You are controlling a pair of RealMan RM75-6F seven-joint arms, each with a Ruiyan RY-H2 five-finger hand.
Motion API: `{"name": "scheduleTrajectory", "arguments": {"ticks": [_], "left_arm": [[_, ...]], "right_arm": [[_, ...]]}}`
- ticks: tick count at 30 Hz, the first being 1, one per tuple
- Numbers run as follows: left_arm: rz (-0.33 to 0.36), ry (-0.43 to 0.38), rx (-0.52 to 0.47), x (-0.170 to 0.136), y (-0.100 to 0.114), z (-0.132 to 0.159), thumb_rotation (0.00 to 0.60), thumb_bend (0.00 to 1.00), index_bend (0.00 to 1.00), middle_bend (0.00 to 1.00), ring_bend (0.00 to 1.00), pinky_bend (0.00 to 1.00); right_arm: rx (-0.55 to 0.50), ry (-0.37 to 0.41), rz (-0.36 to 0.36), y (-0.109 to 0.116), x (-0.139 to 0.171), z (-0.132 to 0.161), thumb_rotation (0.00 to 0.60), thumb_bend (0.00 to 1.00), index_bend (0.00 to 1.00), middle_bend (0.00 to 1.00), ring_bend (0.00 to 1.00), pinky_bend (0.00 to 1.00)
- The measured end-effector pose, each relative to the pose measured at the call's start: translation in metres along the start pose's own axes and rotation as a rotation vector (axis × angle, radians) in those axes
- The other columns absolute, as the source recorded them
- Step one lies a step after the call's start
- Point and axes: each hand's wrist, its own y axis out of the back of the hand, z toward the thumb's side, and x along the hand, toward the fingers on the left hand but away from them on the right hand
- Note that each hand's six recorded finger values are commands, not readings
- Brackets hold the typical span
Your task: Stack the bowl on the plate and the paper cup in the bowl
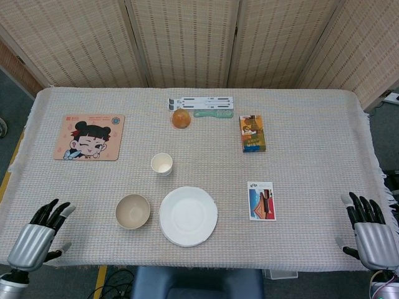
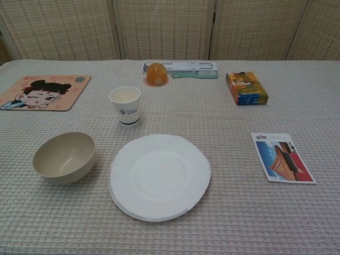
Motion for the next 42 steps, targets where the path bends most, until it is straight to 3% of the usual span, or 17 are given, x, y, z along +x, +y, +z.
{"name": "scheduleTrajectory", "arguments": {"ticks": [9, 21, 42], "left_arm": [[-0.031, -0.096, 0.000, 0.018, -0.014, 0.016, 0.600, 0.21, 0.28, 0.17, 0.01, 0.17], [-0.082, -0.198, -0.029, 0.057, -0.034, 0.046, 0.600, 0.21, 0.31, 0.17, 0.01, 0.17], [-0.093, -0.228, -0.098, 0.095, -0.047, 0.087, 0.600, 0.21, 0.36, 0.17, 0.01, 0.17]], "right_arm": [[-0.003, -0.021, 0.031, -0.006, -0.011, -0.006, 0.600, 0.21, 0.00, 0.00, 0.00, 0.00], [-0.018, -0.057, 0.043, -0.005, -0.020, -0.017, 0.600, 0.21, 0.00, 0.00, 0.00, 0.00], [-0.047, -0.088, 0.076, -0.006, -0.032, -0.031, 0.600, 0.21, 0.00, 0.00, 0.00, 0.00]]}}
